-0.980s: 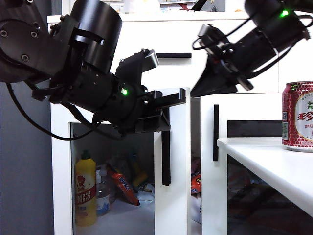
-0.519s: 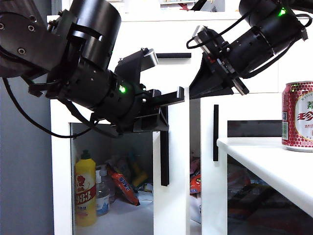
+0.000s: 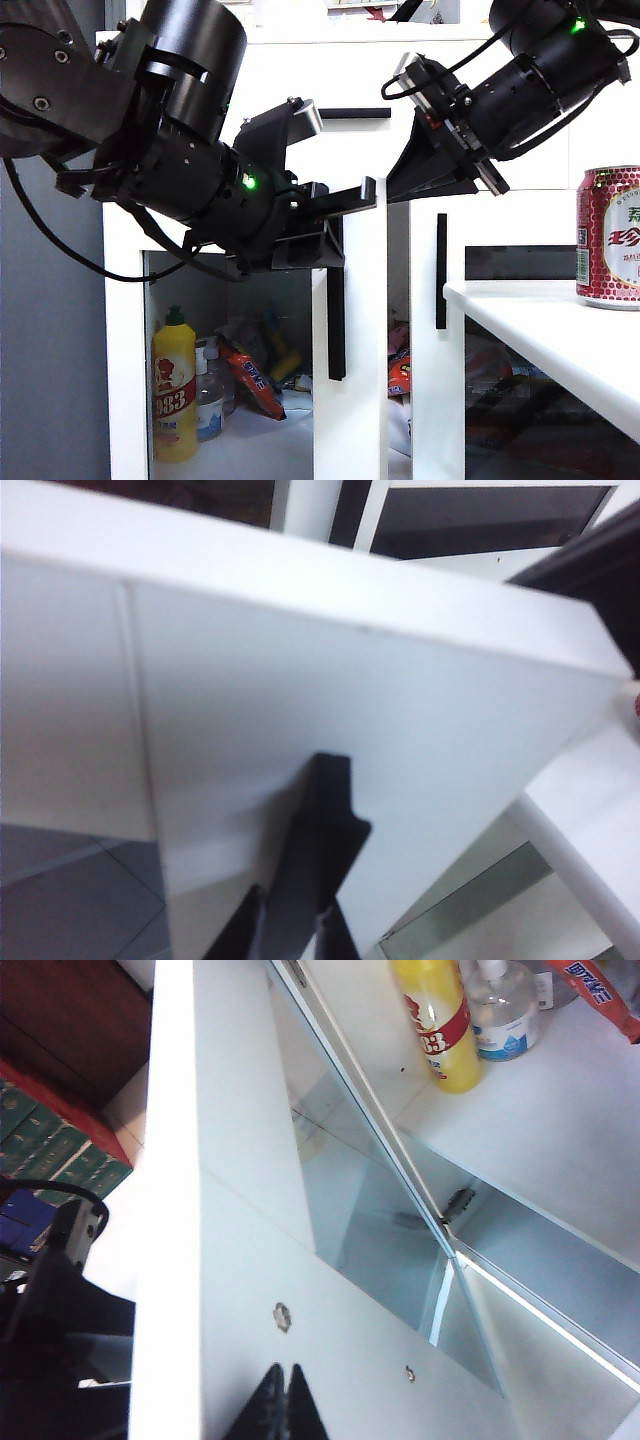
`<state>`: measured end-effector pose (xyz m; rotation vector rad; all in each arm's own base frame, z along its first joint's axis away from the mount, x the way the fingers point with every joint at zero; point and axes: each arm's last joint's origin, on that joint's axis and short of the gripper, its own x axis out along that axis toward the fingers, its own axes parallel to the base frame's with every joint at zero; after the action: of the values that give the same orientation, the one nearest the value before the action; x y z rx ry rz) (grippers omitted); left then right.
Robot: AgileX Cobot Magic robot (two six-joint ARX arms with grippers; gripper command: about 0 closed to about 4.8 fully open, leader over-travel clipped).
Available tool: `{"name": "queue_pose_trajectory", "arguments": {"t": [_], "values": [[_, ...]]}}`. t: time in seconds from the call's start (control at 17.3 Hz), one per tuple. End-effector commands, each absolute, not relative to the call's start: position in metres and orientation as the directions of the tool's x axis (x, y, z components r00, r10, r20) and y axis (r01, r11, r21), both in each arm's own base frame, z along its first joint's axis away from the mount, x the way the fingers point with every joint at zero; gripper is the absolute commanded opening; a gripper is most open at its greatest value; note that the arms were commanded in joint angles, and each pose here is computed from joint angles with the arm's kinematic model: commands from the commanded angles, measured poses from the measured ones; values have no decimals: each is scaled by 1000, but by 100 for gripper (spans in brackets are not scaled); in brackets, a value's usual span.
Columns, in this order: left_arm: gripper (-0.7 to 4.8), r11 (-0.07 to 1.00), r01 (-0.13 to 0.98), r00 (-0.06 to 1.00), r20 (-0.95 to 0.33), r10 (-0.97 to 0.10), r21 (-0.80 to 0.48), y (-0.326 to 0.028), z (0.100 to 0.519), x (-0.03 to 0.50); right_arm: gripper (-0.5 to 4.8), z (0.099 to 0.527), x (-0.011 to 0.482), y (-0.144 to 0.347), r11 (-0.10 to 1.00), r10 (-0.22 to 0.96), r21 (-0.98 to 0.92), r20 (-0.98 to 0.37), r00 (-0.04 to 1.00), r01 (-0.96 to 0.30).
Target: Open the left door of the white cabinet, pick up a can of beverage from the table on the right, place it inside the cabinet, and finally close the cabinet door.
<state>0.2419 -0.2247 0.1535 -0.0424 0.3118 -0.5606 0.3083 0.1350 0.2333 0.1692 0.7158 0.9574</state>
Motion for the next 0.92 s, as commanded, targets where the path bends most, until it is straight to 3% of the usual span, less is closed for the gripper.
{"name": "queue_pose_trajectory", "arguments": {"t": [0.06,0.46,0.58,0.69,0.92], "values": [[-5,890,416,895,-88,-437,-189,-219,181,251,-1,237,305,139,493,851,479,-438,289,-726],[-5,890,416,895,-87,-437,-190,-219,181,251,-1,237,305,139,493,851,479,-438,289,-726],[-5,889,417,895,-82,-438,-189,-219,182,251,-1,238,304,140,437,881,507,-410,238,-743],[-5,896,410,892,-131,-432,-168,-219,177,251,-2,239,302,141,370,911,555,-373,175,-745],[-5,908,397,875,-245,-418,-130,-217,166,249,-2,239,301,141,365,917,603,-366,161,-710]]}}
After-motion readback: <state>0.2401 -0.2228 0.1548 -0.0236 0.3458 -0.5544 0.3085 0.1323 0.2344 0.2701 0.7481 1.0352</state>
